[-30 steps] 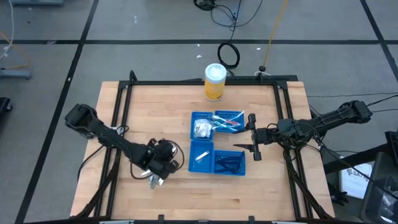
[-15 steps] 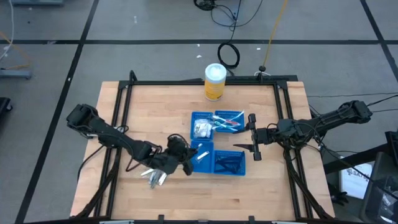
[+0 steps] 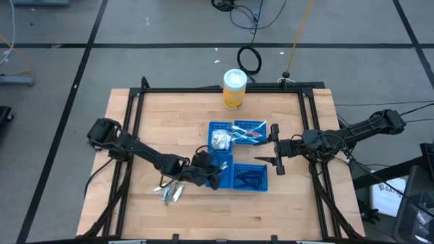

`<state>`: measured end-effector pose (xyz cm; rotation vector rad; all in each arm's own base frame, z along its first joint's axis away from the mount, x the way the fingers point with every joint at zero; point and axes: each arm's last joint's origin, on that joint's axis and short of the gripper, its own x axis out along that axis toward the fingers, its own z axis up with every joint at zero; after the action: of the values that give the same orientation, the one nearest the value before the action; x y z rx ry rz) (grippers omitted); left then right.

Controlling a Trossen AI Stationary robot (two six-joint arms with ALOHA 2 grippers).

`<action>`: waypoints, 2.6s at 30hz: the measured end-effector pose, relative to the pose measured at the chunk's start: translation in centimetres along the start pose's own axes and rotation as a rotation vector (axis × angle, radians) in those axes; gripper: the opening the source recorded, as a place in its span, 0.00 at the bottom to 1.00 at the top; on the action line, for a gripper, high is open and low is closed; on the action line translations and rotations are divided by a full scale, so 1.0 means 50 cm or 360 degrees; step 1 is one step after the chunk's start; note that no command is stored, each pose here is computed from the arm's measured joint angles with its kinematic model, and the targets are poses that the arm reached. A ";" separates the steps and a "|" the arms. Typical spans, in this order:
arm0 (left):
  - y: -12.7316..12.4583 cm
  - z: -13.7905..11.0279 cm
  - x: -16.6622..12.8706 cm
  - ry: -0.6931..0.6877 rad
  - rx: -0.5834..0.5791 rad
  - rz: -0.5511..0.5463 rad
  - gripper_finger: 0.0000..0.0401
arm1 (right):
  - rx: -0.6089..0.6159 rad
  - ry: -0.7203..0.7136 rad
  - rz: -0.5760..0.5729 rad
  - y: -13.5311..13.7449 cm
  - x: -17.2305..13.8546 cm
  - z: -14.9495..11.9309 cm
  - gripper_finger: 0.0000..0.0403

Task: Pick & Place Travel size toiletries
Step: Put the silver nail cutter into the bottom left blue bin

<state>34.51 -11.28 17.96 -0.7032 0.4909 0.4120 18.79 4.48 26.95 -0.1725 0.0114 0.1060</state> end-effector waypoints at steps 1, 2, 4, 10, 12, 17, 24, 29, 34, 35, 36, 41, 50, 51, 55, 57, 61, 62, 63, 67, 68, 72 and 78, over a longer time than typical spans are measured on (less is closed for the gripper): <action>0.004 -0.003 0.000 0.0030 0.0004 0.0019 0.06 | 0.0000 0.0000 0.0000 0.000 0.000 0.000 0.52; 0.006 -0.006 0.001 0.0050 0.0000 0.0024 0.07 | 0.0001 -0.0005 -0.0001 0.000 0.000 0.001 0.52; 0.005 -0.008 0.005 0.0069 -0.0014 0.0010 0.09 | 0.0000 -0.0002 -0.0001 0.000 0.000 0.000 0.52; 0.006 -0.010 0.006 0.0110 0.0011 -0.0001 0.12 | 0.0001 -0.0007 -0.0001 0.000 0.000 0.001 0.52; 0.006 -0.010 0.006 0.0110 0.0012 -0.0001 0.14 | 0.0001 -0.0008 -0.0001 0.000 0.000 0.001 0.52; 0.008 -0.011 0.006 0.0116 0.0055 0.0007 0.24 | 0.0001 -0.0008 -0.0001 0.000 0.000 0.001 0.52; 0.016 -0.006 0.010 0.0155 0.0117 0.0024 0.46 | 0.0001 -0.0005 -0.0001 0.000 0.000 0.001 0.52; 0.029 0.020 -0.019 0.0482 0.0095 -0.0039 0.54 | 0.0000 0.0003 0.0001 0.000 0.000 0.000 0.52; 0.036 0.024 -0.084 0.0625 0.0039 0.0109 0.54 | 0.0000 0.0002 0.0000 0.000 0.000 0.000 0.52; 0.034 0.026 -0.100 0.0606 0.0040 0.0129 0.54 | 0.0000 0.0002 0.0000 0.000 0.000 0.000 0.52; 0.031 0.028 -0.115 0.0577 0.0037 0.0141 0.54 | 0.0000 0.0002 0.0000 0.000 0.000 0.000 0.52; 0.014 0.002 -0.180 0.0616 0.0029 0.0146 0.51 | 0.0000 0.0002 0.0000 0.000 0.000 0.000 0.52; 0.012 -0.127 -0.261 0.0981 0.0193 0.0343 0.46 | 0.0012 0.0002 0.0000 0.000 0.000 0.000 0.52; 0.014 -0.134 -0.271 0.0970 0.0191 0.0378 0.45 | 0.0012 0.0002 0.0000 0.000 0.000 0.000 0.52; 0.021 -0.151 -0.295 0.0893 0.0151 0.0490 0.43 | 0.0013 -0.0007 -0.0001 0.000 0.000 0.001 0.52; 0.026 -0.157 -0.305 0.0848 0.0152 0.0538 0.41 | 0.0015 -0.0010 -0.0002 0.000 0.000 0.001 0.52; 0.038 -0.170 -0.316 0.0809 0.0153 0.0598 0.37 | 0.0017 -0.0009 -0.0002 0.000 0.000 0.001 0.52; 0.043 -0.174 -0.316 0.0809 0.0150 0.0610 0.37 | 0.0017 -0.0009 -0.0002 0.000 0.000 0.001 0.52; 0.050 -0.178 -0.315 0.0807 0.0139 0.0628 0.36 | 0.0017 -0.0009 -0.0001 0.000 0.000 0.001 0.52; 0.083 -0.196 -0.308 0.0843 0.0086 0.0716 0.34 | 0.0016 -0.0003 0.0000 0.000 0.000 0.000 0.52; 0.091 -0.201 -0.306 0.0875 0.0068 0.0746 0.34 | 0.0016 -0.0001 0.0000 0.000 0.000 0.000 0.52; 0.119 -0.217 -0.298 0.0942 0.0038 0.0784 0.34 | 0.0015 -0.0001 0.0000 0.000 0.000 0.000 0.52; 0.148 -0.236 -0.282 0.0929 0.0068 0.0698 0.34 | 0.0015 -0.0003 0.0000 0.000 0.000 0.000 0.52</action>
<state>15.93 -17.08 14.23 -0.6691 1.2149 0.6049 18.78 4.48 26.95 -0.1630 0.0100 0.1061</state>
